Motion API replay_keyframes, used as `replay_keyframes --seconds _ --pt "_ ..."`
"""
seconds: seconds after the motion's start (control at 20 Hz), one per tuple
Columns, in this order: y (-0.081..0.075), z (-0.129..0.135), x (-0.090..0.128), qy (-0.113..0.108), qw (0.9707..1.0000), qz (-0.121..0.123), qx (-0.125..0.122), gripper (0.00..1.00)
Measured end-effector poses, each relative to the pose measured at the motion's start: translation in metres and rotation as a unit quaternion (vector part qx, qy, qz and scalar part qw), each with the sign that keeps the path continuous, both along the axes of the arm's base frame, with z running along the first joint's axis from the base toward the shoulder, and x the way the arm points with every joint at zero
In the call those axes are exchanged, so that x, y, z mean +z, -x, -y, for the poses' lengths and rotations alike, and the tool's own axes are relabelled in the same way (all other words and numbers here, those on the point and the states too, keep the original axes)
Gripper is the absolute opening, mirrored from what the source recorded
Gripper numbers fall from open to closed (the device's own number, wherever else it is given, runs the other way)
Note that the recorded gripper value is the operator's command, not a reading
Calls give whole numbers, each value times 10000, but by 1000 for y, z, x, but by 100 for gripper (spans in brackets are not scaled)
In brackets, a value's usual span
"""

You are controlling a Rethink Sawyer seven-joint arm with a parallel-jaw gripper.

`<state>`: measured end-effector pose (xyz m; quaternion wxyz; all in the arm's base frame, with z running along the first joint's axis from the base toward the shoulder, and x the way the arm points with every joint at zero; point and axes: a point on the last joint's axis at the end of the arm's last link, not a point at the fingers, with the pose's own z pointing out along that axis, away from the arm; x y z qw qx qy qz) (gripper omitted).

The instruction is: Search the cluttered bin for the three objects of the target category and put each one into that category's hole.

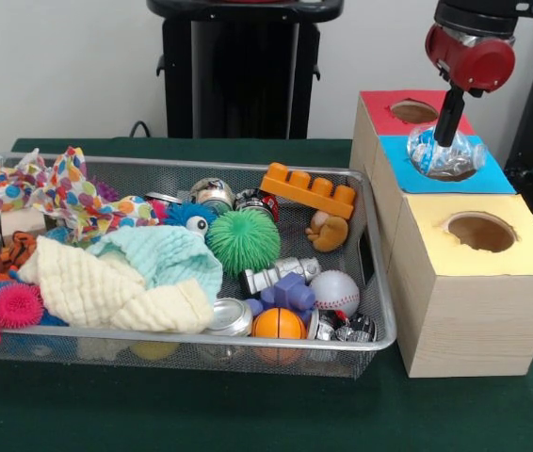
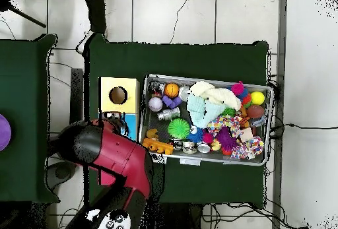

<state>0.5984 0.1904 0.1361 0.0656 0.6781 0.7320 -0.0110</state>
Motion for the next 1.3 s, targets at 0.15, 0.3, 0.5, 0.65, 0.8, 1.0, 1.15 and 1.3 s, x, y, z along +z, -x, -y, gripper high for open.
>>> replay_keyframes --seconds 0.15,0.3,0.5,0.65,0.8,1.0,1.15,1.3 --pt "4 -2 -7 -27 10000 14 -6 0" --pt "7 -3 -17 -34 10000 53 -17 0" --pt "8 -4 -28 -44 9999 108 -24 0" --pt "8 -4 -36 -28 9999 156 -22 0" --pt "8 -6 -45 -35 9998 185 -15 0" --pt "7 -8 -53 -45 9997 223 -6 0" --pt "7 -8 -53 -58 9997 222 -21 0" --pt "7 -7 -53 -68 9997 219 -28 0"
